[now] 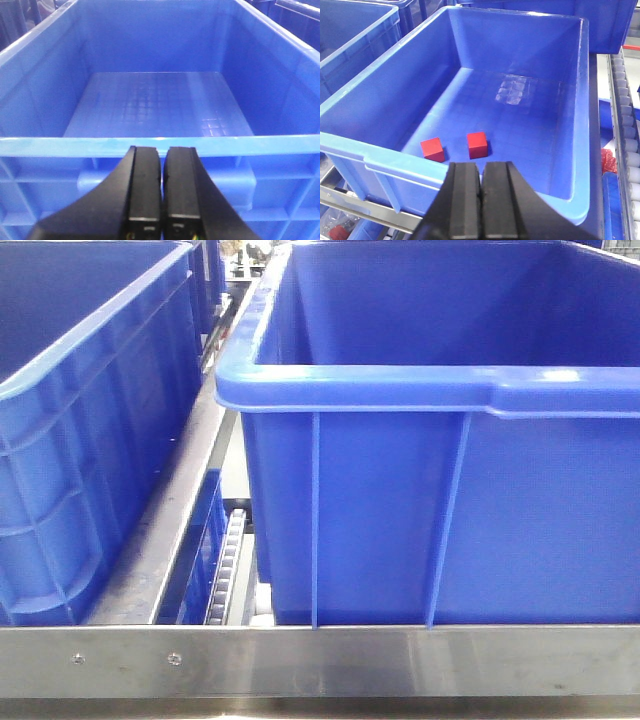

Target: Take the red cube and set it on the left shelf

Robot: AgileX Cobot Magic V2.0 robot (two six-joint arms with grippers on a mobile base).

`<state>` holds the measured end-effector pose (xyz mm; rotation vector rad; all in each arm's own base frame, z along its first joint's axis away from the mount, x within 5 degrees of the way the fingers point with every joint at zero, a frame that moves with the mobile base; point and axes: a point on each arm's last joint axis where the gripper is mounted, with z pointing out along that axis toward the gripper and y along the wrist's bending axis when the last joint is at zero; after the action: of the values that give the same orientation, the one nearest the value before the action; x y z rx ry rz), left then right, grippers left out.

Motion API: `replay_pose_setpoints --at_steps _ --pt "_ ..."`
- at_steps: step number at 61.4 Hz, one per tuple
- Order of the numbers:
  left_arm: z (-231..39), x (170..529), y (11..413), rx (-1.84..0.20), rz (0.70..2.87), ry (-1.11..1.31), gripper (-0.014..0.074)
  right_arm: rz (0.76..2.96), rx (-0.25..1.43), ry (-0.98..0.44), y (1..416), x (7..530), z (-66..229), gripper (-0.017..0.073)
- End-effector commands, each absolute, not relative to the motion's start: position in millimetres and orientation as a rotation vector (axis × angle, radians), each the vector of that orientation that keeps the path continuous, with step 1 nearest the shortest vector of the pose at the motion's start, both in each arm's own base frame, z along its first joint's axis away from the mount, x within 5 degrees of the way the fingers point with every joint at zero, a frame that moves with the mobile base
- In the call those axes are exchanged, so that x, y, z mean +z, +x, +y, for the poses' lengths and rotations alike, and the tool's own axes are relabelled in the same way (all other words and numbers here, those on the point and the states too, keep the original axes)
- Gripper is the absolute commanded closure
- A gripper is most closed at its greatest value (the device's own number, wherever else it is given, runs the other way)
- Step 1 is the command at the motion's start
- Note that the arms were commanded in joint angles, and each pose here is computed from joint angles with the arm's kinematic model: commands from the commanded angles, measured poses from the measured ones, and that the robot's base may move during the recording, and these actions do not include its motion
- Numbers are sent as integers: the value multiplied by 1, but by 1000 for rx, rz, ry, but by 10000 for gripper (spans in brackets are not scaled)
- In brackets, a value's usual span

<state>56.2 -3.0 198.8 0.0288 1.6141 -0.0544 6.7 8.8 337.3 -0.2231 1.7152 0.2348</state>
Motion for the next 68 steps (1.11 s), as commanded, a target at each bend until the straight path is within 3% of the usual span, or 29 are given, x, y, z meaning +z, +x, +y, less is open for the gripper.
replay_pose_setpoints --at_steps 1,20,39,68 --pt "-3 200 56 -66 1535 26 492 1572 229 -192 8 356 8 511" --pt "-3 200 56 -66 1535 26 492 1495 -1 0 34 314 1 511" --pt "-3 200 56 -66 1535 26 492 1309 21 105 54 243 -4 511" --pt "-3 200 56 -66 1535 26 492 1387 4 73 53 217 -3 511"
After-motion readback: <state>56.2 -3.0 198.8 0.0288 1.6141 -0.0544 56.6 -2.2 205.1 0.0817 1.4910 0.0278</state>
